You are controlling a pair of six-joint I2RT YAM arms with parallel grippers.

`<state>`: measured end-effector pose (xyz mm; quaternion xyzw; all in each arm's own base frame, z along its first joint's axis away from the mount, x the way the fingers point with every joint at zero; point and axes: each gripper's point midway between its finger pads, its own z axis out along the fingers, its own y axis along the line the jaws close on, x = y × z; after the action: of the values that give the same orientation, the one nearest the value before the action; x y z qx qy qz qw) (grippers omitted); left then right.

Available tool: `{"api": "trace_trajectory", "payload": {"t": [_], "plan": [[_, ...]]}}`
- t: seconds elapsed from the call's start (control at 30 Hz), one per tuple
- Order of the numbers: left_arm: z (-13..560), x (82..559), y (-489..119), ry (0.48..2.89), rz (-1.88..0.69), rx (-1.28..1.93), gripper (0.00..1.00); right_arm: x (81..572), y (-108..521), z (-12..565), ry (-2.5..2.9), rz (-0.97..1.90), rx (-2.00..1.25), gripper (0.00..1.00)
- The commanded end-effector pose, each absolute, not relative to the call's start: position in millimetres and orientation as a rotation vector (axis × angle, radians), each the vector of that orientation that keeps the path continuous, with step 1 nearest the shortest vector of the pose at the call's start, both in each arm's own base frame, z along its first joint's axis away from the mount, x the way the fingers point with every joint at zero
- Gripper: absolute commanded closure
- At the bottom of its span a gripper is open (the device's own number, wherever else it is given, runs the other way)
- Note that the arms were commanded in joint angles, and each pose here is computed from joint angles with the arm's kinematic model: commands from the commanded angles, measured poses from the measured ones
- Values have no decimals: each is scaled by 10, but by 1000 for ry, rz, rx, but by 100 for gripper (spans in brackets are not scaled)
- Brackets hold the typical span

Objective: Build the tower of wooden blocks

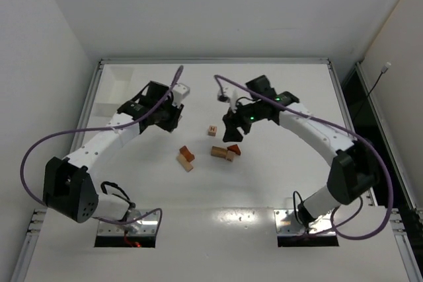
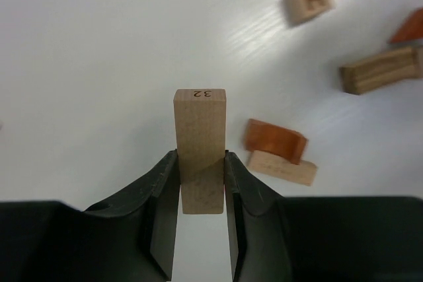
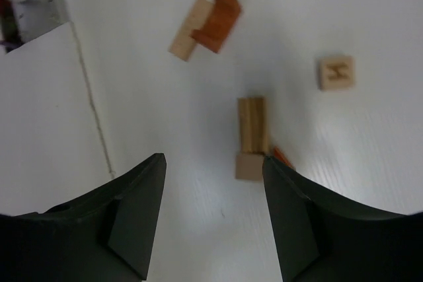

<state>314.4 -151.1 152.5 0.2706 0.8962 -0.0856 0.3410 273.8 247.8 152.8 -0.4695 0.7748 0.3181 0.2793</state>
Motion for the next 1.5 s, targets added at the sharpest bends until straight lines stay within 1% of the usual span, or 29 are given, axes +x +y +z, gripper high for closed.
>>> {"api": "trace_trajectory", "payload": {"t": [0.0,0.03,0.07,0.13,0.17,0.23,0.3,0.33,0.4,0.47,0.63,0.8,0.83,0.9,0.97,1.1,1.17,1.2,1.37,1.47], "plan": [[1718,3332,-1129,2356,-164,450,100,2347,3084,1594,1869,1065,-1566,43],[1718,3381,-975,2364,-143,395,100,2293,3204,1607,1831,1084,-1616,43],[1760,3422,-905,2360,-137,356,100,2150,3367,1464,1812,1113,-1700,43],[1815,3503,-667,2355,-93,272,100,2027,3530,1401,1784,1135,-1782,43],[1857,3536,-600,2346,-84,247,100,1891,3645,1243,1790,1173,-1848,43],[1857,3568,-364,2352,-27,172,100,1815,3778,1198,1806,1233,-1872,43],[1906,3600,-250,2342,-11,133,100,1794,3895,1101,1896,1267,-1846,43],[1943,3620,-190,2334,-3,113,100,1804,3918,879,1989,1286,-1832,43],[1986,3643,-48,2325,22,55,100,1768,3953,764,2125,1351,-1784,45],[1986,3644,25,2325,24,31,100,1742,3946,500,2279,1371,-1737,45],[1950,3626,98,2335,34,8,100,1700,3953,247,2508,1391,-1599,47],[1918,3634,98,2344,34,8,100,1775,3953,59,2561,1302,-1520,47],[1918,3634,98,2344,34,8,100,1794,3933,6,2601,1261,-1484,44],[1900,3660,71,2344,13,4,100,1841,3977,37,2588,1251,-1459,43],[1868,3667,50,2353,-2,10,100,1956,3997,-23,2590,1166,-1424,40],[1879,3694,50,2351,-2,10,100,2322,3969,-32,2555,887,-1364,40],[1879,3694,54,2351,4,22,100,2385,3979,-7,2538,819,-1348,39],[1879,3694,54,2351,4,22,100,2500,3961,-8,2520,740,-1339,39],[1916,3711,59,2342,8,33,100,2650,3946,33,2469,569,-1369,39],[1929,3729,59,2333,9,33,100,2642,3936,-28,2486,562,-1375,39]]}}
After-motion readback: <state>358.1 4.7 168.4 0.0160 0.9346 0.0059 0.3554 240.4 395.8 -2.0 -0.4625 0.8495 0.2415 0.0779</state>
